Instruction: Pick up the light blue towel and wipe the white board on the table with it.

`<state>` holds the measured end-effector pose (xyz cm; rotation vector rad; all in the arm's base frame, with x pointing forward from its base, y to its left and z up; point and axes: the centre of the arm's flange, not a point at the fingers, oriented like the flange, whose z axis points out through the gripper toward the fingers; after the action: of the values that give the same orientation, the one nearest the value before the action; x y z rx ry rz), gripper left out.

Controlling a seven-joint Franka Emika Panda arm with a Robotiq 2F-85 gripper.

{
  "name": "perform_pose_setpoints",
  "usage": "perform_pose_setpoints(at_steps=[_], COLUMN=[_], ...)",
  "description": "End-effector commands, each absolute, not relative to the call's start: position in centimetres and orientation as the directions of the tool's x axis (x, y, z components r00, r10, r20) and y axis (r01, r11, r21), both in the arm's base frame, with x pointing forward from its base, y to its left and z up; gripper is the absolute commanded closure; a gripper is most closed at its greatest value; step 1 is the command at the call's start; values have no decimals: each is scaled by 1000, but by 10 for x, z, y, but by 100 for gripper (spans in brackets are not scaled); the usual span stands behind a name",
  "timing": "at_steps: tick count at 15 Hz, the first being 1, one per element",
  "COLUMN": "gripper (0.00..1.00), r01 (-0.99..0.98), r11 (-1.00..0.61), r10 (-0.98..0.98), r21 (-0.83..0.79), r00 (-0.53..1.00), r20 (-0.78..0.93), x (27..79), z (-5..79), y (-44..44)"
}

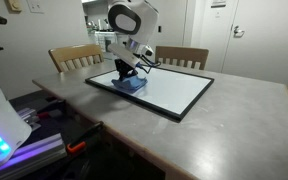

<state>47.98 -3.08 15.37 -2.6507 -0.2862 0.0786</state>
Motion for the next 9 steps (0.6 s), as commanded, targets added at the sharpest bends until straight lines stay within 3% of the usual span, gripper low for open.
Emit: perform_pose_setpoints(at_steps=[1, 9], gripper=[99, 99], r01=[188, 203], r11=[-861, -855], r10=[221, 247], r21=[-472, -477], r00=[975, 968], r20=[-15, -32], x=[478, 481], z=[148, 146], y=[-11, 25])
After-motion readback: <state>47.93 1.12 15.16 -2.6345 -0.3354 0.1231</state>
